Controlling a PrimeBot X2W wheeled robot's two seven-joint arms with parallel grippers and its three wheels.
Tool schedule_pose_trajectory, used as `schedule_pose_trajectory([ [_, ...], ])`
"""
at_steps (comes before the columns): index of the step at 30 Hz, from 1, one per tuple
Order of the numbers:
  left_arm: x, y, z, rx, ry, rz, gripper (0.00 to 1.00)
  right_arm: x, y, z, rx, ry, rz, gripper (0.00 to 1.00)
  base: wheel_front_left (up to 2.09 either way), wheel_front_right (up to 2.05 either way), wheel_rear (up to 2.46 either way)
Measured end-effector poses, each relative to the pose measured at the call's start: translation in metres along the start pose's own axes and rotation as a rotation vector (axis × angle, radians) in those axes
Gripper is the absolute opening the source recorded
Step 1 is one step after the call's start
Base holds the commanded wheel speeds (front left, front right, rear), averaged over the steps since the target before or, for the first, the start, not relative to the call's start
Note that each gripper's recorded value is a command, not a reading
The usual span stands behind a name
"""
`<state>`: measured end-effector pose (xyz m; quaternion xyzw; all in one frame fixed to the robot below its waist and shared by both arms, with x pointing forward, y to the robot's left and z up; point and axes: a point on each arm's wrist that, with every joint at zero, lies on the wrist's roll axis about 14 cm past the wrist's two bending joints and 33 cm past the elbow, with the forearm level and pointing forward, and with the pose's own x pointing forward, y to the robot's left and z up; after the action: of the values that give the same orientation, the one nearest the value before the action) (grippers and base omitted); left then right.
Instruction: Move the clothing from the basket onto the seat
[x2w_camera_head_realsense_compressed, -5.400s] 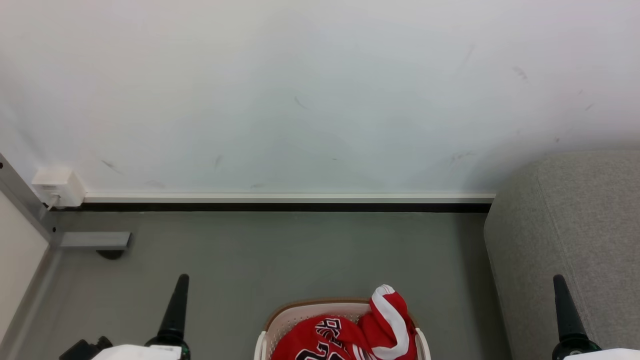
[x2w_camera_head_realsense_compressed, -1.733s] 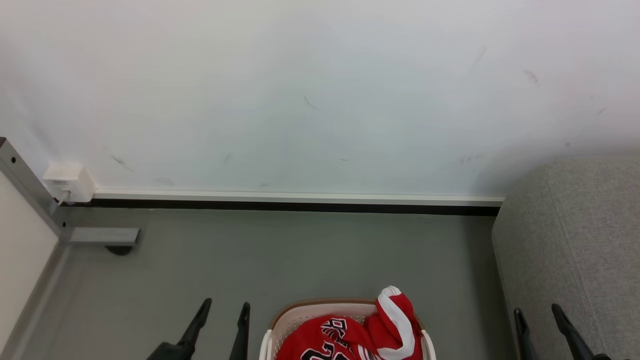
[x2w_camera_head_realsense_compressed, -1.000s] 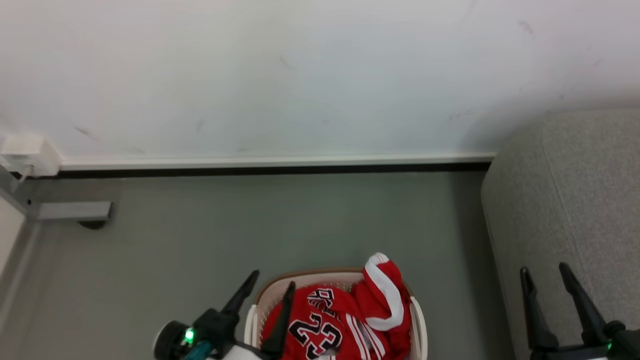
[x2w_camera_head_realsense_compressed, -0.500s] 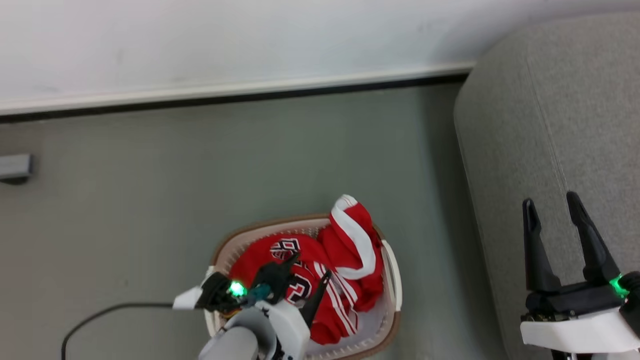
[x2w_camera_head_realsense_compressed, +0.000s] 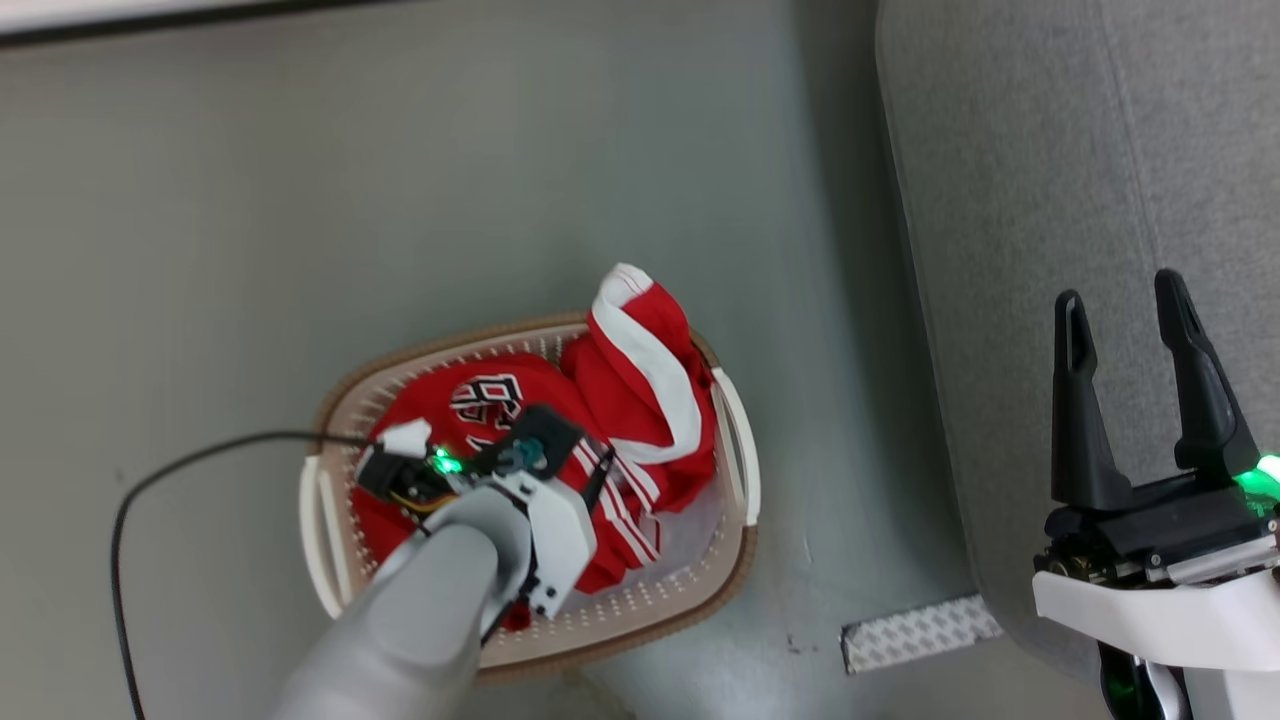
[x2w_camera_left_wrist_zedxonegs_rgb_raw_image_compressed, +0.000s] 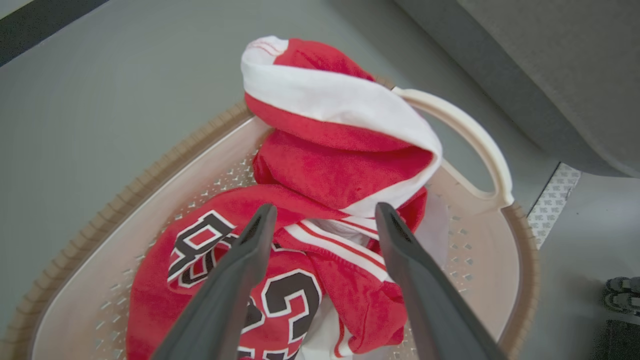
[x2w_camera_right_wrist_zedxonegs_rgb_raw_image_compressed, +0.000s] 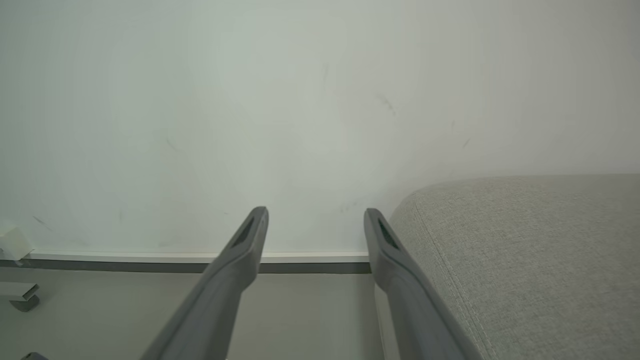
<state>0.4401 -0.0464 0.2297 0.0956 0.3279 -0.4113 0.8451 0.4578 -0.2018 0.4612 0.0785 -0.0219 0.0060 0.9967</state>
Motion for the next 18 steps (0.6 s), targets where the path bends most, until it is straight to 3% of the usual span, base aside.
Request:
schedule_pose_trajectory([
  [18,0.043,0.019,-0.019,0.141,0.058,-0.062,1.0,0.006,-0.012,-0.031,-0.005,0.065,-0.035,1.0,0.0,0.0,0.0],
])
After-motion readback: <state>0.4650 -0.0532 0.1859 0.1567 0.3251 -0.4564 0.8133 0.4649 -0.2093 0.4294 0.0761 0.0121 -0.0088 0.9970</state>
